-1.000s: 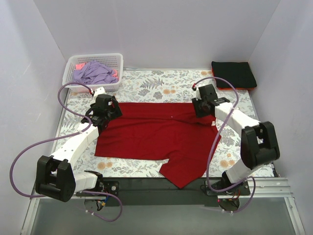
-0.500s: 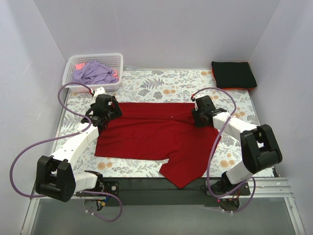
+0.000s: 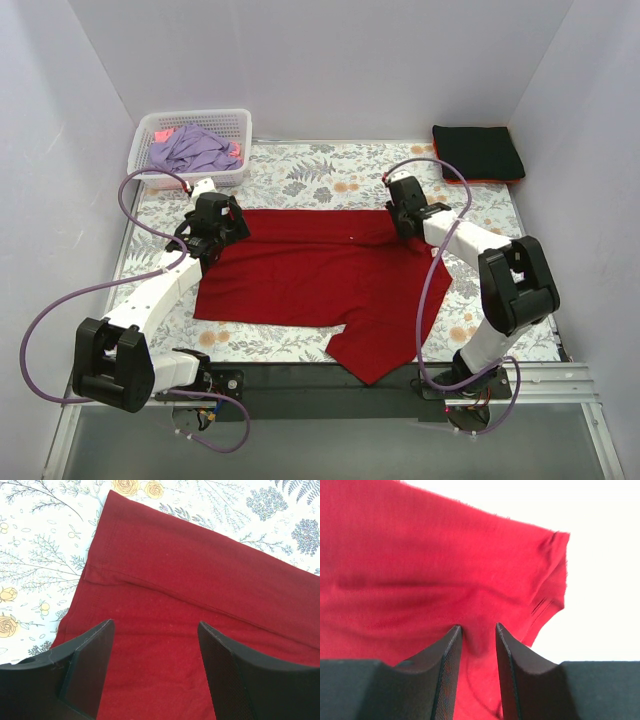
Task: Fold and stack the t-shirts
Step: Fold the tshirt
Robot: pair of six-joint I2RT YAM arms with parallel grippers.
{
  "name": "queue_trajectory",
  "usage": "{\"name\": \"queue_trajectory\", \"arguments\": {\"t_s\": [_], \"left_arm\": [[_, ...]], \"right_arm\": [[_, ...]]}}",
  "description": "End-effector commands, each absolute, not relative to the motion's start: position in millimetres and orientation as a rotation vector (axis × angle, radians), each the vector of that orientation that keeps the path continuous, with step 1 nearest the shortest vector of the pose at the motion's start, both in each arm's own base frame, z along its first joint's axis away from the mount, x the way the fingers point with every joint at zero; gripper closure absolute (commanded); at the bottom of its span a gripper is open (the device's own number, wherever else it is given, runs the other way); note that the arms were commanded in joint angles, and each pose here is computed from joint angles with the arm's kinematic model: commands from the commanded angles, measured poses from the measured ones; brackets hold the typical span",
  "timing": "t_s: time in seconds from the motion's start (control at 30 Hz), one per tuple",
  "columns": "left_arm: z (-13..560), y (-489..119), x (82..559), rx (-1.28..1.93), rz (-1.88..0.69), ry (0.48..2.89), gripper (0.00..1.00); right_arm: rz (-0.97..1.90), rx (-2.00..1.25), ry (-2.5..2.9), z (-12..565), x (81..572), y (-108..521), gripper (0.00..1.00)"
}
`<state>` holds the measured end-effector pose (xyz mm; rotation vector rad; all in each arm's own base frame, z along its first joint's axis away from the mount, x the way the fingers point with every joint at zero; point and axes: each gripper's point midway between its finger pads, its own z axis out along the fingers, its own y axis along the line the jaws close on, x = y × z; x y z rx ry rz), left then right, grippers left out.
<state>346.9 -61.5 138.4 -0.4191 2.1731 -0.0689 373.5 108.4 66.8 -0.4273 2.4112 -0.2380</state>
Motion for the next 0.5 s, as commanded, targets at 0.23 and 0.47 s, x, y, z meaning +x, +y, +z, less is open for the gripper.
{"name": "queue_trajectory", "arguments": {"t_s": [0.23,0.47], "left_arm": [[143.1,-62.3,351.1,-0.405,-0.07,2.157,0.34],[142.2,-63.9,351.2,-0.399,-0.075,2.162,0.34]], "right_arm": [[-0.389,-0.46,2.323,87.0,446.2,110.8,0.62],[-0.364,-0.451,2.35,77.3,467.1,105.9,0.61]]}}
